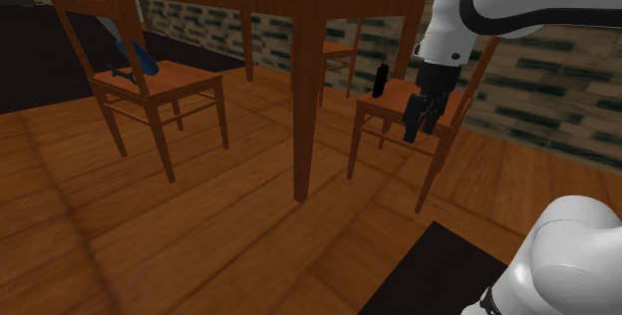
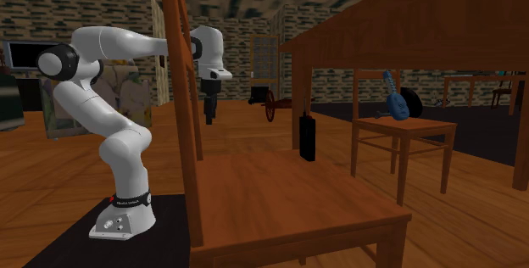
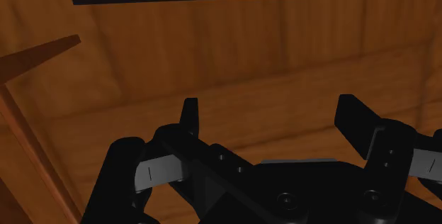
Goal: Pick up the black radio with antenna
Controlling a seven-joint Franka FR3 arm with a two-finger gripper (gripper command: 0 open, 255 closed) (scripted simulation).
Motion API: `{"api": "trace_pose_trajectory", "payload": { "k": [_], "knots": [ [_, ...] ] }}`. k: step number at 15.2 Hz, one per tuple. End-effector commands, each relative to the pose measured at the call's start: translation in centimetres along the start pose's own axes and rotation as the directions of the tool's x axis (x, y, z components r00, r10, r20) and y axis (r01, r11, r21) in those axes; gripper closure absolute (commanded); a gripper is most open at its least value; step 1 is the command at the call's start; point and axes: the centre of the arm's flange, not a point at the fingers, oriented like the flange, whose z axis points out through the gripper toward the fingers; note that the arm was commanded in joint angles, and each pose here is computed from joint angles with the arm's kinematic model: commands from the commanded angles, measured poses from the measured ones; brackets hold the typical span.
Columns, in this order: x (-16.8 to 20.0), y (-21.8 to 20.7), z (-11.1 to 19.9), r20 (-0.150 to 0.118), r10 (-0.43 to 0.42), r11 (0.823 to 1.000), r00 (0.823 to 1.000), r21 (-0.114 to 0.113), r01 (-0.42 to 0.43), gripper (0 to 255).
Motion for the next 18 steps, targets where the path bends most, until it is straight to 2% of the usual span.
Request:
{"api": "trace_pose_trajectory", "payload": {
  "k": [1, 5, 9, 13, 18],
  "knots": [
    [0.0, 0.0, 0.0, 0.0, 0.0, 1.0, 1.0, 0.0, 0.0, 0],
    [2.0, 4.2, -0.6, -0.049, -0.076, 0.997, 0.996, -0.022, 0.075, 0],
    [4.3, 8.2, -1.3, -0.095, -0.153, 0.988, 0.984, -0.048, 0.149, 0],
    [6.8, 11.9, -2.3, -0.139, -0.229, 0.972, 0.963, -0.077, 0.221, 0],
    [10.3, 16.4, -3.7, -0.191, -0.324, 0.945, 0.927, -0.117, 0.306, 0]
  ]
}}
